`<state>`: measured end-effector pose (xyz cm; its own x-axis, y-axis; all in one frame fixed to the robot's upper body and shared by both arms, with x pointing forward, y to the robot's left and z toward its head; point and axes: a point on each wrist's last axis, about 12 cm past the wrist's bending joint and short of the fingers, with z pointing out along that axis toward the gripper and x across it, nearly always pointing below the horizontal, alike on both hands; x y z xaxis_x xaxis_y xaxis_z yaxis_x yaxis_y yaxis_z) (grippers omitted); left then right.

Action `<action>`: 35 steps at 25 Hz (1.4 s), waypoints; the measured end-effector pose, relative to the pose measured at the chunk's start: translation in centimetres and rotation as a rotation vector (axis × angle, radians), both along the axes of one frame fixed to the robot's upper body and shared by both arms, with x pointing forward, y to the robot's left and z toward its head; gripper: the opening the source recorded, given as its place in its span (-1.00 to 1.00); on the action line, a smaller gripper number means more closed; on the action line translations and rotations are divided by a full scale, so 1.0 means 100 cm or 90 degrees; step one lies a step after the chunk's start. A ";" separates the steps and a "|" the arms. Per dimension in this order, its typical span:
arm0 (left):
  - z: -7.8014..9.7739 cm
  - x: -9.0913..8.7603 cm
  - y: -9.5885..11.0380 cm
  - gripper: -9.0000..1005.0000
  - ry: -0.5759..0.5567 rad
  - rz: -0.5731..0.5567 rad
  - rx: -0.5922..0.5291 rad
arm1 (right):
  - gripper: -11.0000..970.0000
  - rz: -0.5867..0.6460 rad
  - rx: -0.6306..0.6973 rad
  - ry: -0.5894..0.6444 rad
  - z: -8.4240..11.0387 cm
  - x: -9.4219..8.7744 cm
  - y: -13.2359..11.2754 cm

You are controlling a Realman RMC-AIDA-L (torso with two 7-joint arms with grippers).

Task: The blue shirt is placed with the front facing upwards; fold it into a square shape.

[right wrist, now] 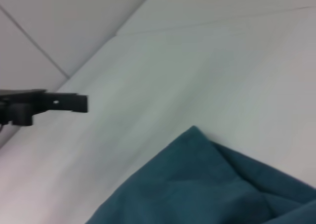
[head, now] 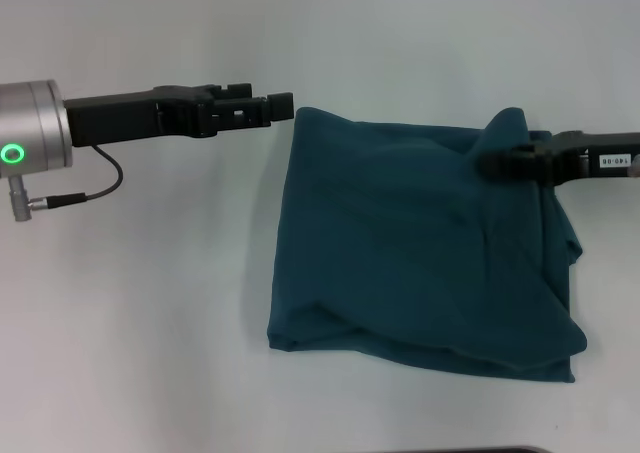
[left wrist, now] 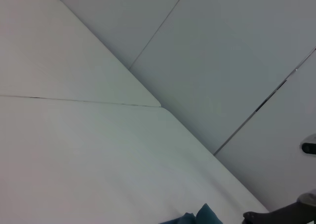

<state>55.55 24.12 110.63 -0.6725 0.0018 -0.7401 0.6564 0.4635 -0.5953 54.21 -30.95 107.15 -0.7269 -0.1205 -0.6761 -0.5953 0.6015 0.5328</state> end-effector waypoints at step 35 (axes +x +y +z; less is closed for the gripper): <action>-0.002 -0.001 0.000 0.86 -0.004 0.001 0.001 | -0.44 0.007 0.021 0.015 0.001 -0.003 0.003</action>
<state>55.42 24.07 110.43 -0.6676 0.0024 -0.7445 0.6596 0.4658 -0.5899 53.87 -30.67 107.23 -0.7414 -0.1062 -0.6626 -0.5885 0.5773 0.5660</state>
